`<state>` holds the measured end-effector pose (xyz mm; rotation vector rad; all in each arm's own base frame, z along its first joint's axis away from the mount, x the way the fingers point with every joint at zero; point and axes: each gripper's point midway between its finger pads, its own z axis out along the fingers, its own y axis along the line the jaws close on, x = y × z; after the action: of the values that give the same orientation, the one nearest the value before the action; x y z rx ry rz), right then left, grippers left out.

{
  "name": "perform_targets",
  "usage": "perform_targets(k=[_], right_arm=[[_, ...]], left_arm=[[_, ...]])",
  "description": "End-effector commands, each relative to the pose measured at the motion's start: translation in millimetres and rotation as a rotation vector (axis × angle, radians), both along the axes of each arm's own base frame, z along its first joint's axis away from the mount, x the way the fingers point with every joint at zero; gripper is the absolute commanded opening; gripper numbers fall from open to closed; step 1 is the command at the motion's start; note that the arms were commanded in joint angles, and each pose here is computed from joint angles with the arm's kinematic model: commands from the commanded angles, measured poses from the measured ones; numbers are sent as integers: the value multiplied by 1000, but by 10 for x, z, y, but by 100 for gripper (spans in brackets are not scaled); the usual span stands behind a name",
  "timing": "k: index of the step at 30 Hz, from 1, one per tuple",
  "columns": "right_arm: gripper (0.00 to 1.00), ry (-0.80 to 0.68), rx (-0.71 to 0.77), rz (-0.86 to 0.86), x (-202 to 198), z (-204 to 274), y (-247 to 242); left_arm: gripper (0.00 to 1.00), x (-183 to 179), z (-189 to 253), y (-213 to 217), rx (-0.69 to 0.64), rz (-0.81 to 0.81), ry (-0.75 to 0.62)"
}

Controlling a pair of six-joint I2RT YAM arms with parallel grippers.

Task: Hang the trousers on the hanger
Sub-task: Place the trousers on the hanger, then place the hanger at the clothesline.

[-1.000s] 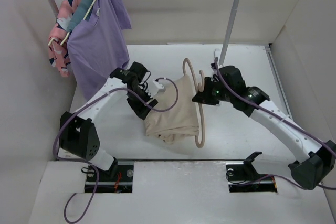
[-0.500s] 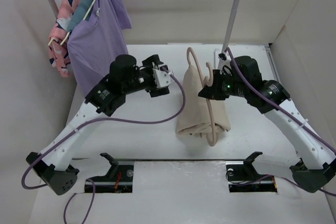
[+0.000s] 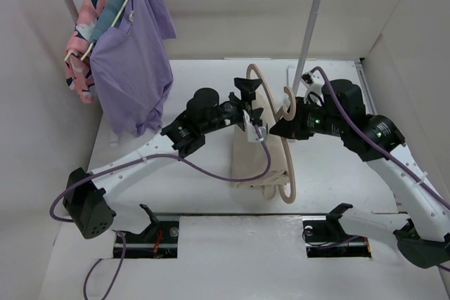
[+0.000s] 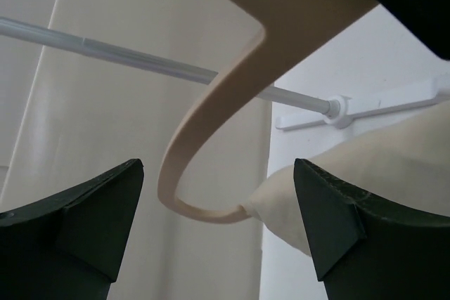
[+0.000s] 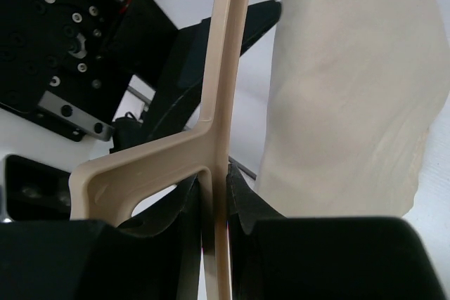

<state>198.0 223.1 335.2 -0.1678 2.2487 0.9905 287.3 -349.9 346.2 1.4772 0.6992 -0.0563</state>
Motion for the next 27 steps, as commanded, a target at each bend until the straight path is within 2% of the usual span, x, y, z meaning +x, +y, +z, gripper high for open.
perform_targets(k=[1,5,7,8,9,13,14,16,17,18,21,27], right_arm=[[0,-93,97,33,-27,324,81],[0,-93,108,39,-41,345,108],[0,-93,108,48,-63,345,125],[0,-83,101,48,-61,295,127],[0,-83,101,48,-60,295,127],[0,-86,110,67,-94,276,157],[0,-85,110,76,-116,276,174],[0,-85,110,76,-116,276,175],[0,-77,104,76,-126,254,167],[0,-68,98,75,-151,217,148],[0,-60,70,62,-162,135,96],[0,-72,32,-27,-237,3,-155]], left_arm=[[86,-44,626,-82,-99,-15,-185],[86,-25,633,-145,-143,-13,-221],[83,-2,642,-172,-143,-13,-221],[77,20,583,-201,-139,-14,-201],[77,35,595,-219,-140,-14,-202],[56,51,488,-284,-98,-33,-226],[46,97,369,-338,-78,-35,-209],[37,130,302,-375,-57,-36,-203],[30,131,301,-376,-57,-36,-203],[15,151,244,-400,-48,-37,-195],[0,146,335,-428,-81,-46,-225],[0,138,499,-432,-140,-29,-189]])
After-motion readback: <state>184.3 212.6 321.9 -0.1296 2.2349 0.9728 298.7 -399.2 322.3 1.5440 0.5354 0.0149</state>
